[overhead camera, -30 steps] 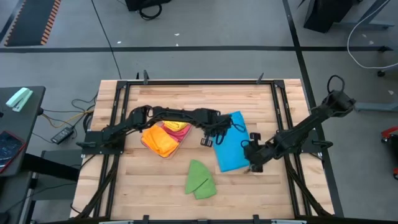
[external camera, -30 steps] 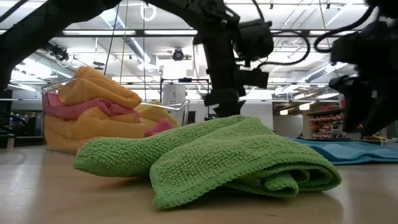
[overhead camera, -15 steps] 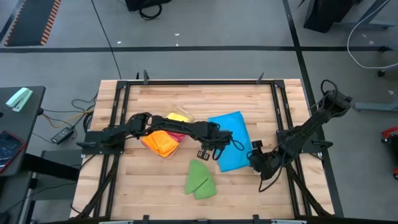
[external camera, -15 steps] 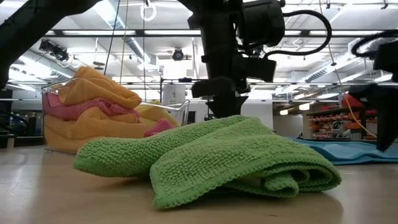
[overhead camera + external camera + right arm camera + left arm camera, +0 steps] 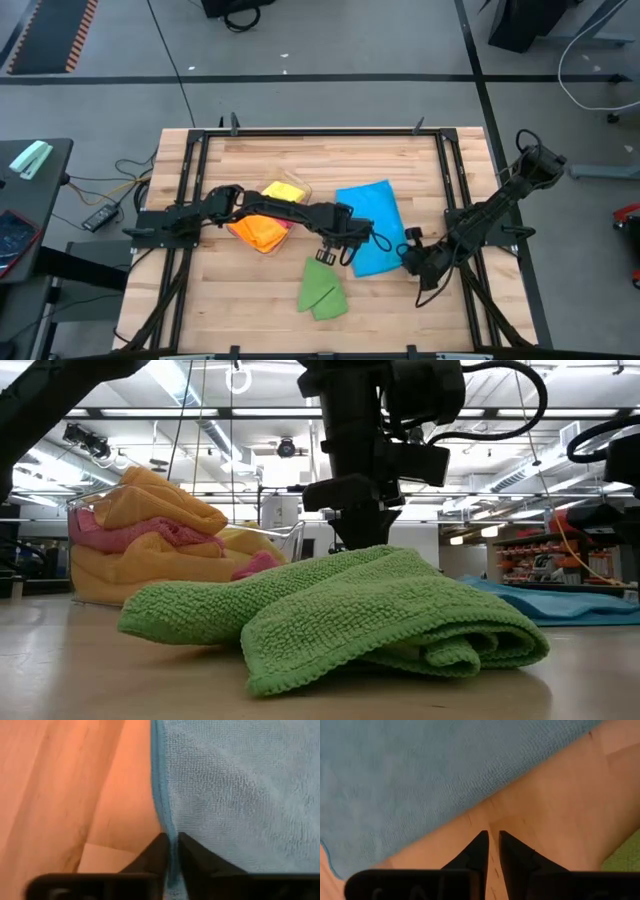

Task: Fold microfiber towels
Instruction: Fold the blue microfiber towel

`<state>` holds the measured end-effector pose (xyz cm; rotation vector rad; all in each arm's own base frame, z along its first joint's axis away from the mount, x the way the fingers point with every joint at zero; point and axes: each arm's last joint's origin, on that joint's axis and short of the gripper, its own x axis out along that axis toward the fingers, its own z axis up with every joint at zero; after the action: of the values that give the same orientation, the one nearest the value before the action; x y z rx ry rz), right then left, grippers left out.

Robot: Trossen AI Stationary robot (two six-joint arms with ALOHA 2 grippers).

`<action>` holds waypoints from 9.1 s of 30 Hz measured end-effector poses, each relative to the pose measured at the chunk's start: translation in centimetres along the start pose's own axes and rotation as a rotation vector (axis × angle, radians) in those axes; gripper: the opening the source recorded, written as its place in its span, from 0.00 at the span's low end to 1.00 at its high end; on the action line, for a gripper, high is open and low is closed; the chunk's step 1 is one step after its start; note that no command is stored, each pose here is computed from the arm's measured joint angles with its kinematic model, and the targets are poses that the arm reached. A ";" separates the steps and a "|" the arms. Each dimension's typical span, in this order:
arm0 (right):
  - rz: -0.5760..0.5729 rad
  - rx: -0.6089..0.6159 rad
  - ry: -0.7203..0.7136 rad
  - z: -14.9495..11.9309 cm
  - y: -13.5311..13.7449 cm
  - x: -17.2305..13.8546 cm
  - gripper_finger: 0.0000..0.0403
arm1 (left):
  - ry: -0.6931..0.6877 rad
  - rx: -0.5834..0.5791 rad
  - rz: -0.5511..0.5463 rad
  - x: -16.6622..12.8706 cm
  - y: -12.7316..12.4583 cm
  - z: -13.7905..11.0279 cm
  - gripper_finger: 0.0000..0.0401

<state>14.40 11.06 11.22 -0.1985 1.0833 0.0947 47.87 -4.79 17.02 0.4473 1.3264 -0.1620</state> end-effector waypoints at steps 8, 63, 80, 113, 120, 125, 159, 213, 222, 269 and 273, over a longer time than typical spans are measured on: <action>0.132 0.006 -0.022 0.8 0.4 -0.6 0.02 | -0.052 0.009 0.000 -0.4 -2.1 1.1 0.11; -0.079 0.347 0.113 4.2 -6.6 -1.9 0.02 | -0.266 0.031 0.052 -0.6 -6.0 0.7 0.04; -0.139 0.467 0.208 2.8 -8.3 -1.6 0.03 | -0.221 -0.060 0.026 -0.6 -6.2 0.2 0.04; -0.101 0.210 0.116 5.6 -6.2 -3.5 0.39 | -0.362 0.020 0.132 -0.3 -4.3 1.1 0.34; -0.049 0.071 -0.002 4.6 -3.4 -2.6 0.42 | -0.350 0.152 0.159 1.3 -4.5 0.3 0.38; -0.048 0.062 -0.036 4.0 -2.6 -2.3 0.51 | -0.283 0.333 0.288 2.2 -4.7 -0.3 0.50; -0.108 0.101 -0.071 4.1 -2.8 -2.2 0.57 | -0.162 0.591 0.581 2.7 -7.3 0.0 0.42; -0.314 -0.270 -0.099 4.4 1.0 2.5 0.52 | -0.517 -0.166 -0.002 2.9 -0.4 -1.2 0.06; -0.390 -0.281 -0.104 4.4 0.8 2.8 0.52 | -0.505 -0.210 -0.017 2.9 -0.4 -1.3 0.02; 0.445 0.114 0.068 6.7 -1.4 -1.9 0.03 | -0.563 -0.070 0.066 2.3 -6.2 0.8 0.12; 0.433 0.128 0.076 6.8 -2.3 -1.6 0.02 | -0.567 -0.088 0.063 2.3 -6.2 0.8 0.12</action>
<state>20.00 10.26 15.95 0.1517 1.1903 0.4069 46.94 -10.40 13.63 0.3340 0.7592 -0.1619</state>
